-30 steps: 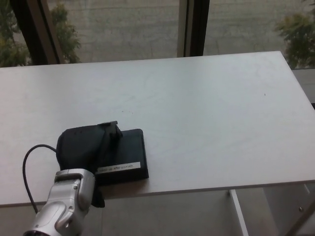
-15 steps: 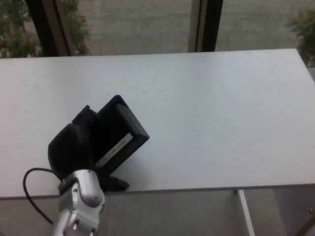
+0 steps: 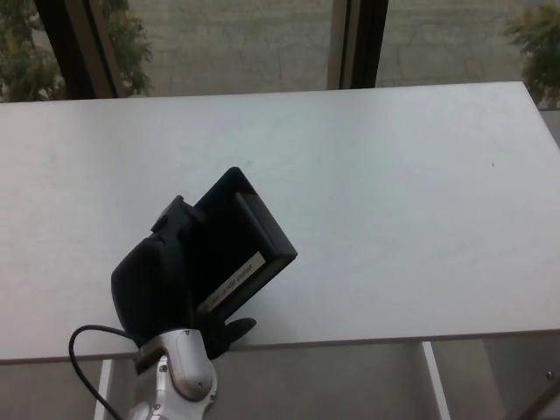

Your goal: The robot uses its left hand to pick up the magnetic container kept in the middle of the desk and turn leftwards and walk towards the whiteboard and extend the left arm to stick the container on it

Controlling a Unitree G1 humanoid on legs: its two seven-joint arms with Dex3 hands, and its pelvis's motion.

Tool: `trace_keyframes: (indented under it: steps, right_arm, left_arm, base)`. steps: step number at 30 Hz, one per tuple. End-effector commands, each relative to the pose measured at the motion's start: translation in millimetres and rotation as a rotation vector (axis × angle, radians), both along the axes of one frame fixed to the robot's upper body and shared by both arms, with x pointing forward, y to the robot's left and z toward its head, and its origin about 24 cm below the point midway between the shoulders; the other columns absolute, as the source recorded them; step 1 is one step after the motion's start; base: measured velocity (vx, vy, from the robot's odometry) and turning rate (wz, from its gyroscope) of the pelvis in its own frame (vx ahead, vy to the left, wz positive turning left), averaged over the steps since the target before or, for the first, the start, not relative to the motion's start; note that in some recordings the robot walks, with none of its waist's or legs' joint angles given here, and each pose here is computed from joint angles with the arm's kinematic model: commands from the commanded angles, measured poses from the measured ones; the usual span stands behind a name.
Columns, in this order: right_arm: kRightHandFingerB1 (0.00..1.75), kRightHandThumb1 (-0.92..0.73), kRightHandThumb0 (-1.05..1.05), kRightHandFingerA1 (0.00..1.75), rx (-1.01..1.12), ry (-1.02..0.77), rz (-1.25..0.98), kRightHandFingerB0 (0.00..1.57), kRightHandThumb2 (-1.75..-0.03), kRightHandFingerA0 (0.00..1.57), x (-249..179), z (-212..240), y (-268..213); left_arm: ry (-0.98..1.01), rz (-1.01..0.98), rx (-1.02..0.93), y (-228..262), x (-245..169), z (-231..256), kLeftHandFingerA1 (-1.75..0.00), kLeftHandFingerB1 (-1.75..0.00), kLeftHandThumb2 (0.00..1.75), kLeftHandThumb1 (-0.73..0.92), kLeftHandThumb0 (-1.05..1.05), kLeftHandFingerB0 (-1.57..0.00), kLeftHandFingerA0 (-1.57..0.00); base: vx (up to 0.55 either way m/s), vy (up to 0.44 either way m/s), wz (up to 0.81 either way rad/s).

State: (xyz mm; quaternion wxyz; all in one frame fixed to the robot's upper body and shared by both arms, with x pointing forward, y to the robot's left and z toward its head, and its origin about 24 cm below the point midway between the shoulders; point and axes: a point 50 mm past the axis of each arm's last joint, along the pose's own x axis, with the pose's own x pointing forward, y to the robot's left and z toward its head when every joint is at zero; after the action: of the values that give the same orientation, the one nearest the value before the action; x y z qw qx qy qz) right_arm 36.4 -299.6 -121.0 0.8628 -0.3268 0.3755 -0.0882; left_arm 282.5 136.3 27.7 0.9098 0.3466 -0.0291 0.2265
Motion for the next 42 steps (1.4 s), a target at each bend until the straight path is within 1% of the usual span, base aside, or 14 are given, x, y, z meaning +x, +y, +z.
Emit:
trace_keyframes:
  steps: [1,12,16,17,18,20,21,22,25,26,30,31,32,42]
  right_arm:
    - [0.49,-0.84,-0.55,0.76,-0.025,-0.004,-0.026,0.78,-0.65,0.99,-4.3,1.3,-3.4]
    - [0.49,-0.84,-0.55,0.76,-0.026,-0.005,-0.026,0.78,-0.65,0.99,-4.3,1.2,-3.4]
    - [0.50,-0.84,-0.56,0.80,-0.035,-0.018,-0.021,0.80,-0.65,1.00,-4.1,2.2,-3.2]
    - [0.52,-0.84,-0.54,0.78,-0.031,-0.025,-0.013,0.80,-0.65,1.00,-7.9,2.7,-1.4]
    - [0.52,-0.84,-0.54,0.78,-0.029,-0.027,-0.011,0.80,-0.65,1.00,-9.0,2.8,-0.8]
    - [0.52,-0.84,-0.54,0.78,-0.029,-0.028,-0.010,0.80,-0.65,1.00,-9.5,2.9,-0.5]
    - [0.51,-0.84,-0.54,0.78,-0.035,-0.011,-0.017,0.81,-0.65,1.02,-9.1,1.8,-1.8]
    - [0.51,-0.84,-0.54,0.78,-0.038,-0.004,-0.021,0.81,-0.65,1.02,-8.9,1.3,-2.3]
    - [0.51,-0.84,-0.54,0.78,-0.038,-0.004,-0.021,0.81,-0.65,1.02,-9.0,1.3,-2.3]
    - [0.51,-0.84,-0.55,0.74,-0.038,0.004,-0.023,0.82,-0.65,1.01,-9.1,0.9,-3.0]
    - [0.52,-0.84,-0.56,0.77,-0.049,-0.015,0.002,0.81,-0.65,1.02,-9.7,2.6,-1.8]
    - [0.51,-0.84,-0.55,0.73,-0.042,-0.003,-0.009,0.79,-0.65,1.00,-10.5,1.9,-2.6]
    - [0.51,-0.84,-0.54,0.76,-0.034,0.000,-0.019,0.79,-0.65,1.00,-10.7,1.5,-2.9]
    - [0.53,-0.84,-0.54,0.78,-0.034,-0.006,-0.021,0.81,-0.65,1.01,-11.9,1.8,-2.1]
  left_arm:
    - [-0.178,-0.018,-0.055,-1.6,-1.7,16.4,-1.75,-1.61,1.23,0.50,-0.04,-0.81,-0.84]
    - [-0.182,-0.017,-0.055,-1.6,-1.8,16.2,-1.75,-1.61,1.23,0.50,-0.04,-0.81,-0.84]
    - [-0.257,-0.029,-0.072,-5.8,1.6,30.5,-1.75,-1.58,1.27,0.48,-0.04,-0.82,-0.86]
    - [-0.589,-0.101,-0.145,-21.7,-5.0,84.8,-1.75,-1.60,1.60,0.41,-0.07,-0.93,-0.99]
    - [-0.682,-0.121,-0.168,-25.3,-9.3,99.3,-1.75,-1.60,1.60,0.41,-0.07,-0.93,-0.99]
    - [-0.727,-0.131,-0.179,-27.1,-12.3,106.6,-1.75,-1.60,1.60,0.41,-0.07,-0.93,-0.99]
    - [-0.829,-0.157,-0.169,-34.5,-21.6,127.6,-1.28,-1.27,1.31,0.63,-0.03,-1.22,-1.24]
    - [-0.873,-0.166,-0.166,-37.4,-26.4,136.3,-1.28,-1.27,1.31,0.63,-0.03,-1.22,-1.24]
    - [-0.871,-0.166,-0.165,-37.5,-27.4,136.8,-1.28,-1.27,1.31,0.63,-0.03,-1.22,-1.24]
    - [-0.949,-0.160,-0.140,-39.5,-32.5,151.3,-1.29,-1.28,1.30,0.61,-0.02,-1.26,-1.27]
    - [-1.030,-0.165,-0.144,-40.8,-38.7,166.8,-1.30,-1.28,1.30,0.61,0.00,-1.28,-1.28]
    - [-1.097,-0.160,-0.118,-39.2,-42.3,176.3,-1.30,-1.29,1.30,0.61,0.01,-1.30,-1.30]
    - [-1.127,-0.157,-0.105,-38.4,-45.0,181.2,-1.30,-1.29,1.30,0.60,0.00,-1.30,-1.30]
    - [-1.209,-0.231,-0.128,-37.6,-66.3,195.6,-1.30,-1.29,1.29,0.59,-0.05,-1.28,-1.30]
  base:
    - [0.00,0.000,0.00]
    - [0.00,0.000,0.00]
    - [0.00,0.000,0.00]
    - [0.00,0.000,0.00]
    - [0.00,0.000,0.00]
    - [0.00,0.000,0.00]
    - [0.00,0.000,0.00]
    - [0.00,0.000,0.00]
    - [0.00,0.000,0.00]
    - [0.00,0.000,0.00]
    - [-0.02,-0.006,-0.14]
    - [-0.07,-0.021,-0.08]
    - [0.00,0.000,0.00]
    - [-0.05,-0.098,0.11]
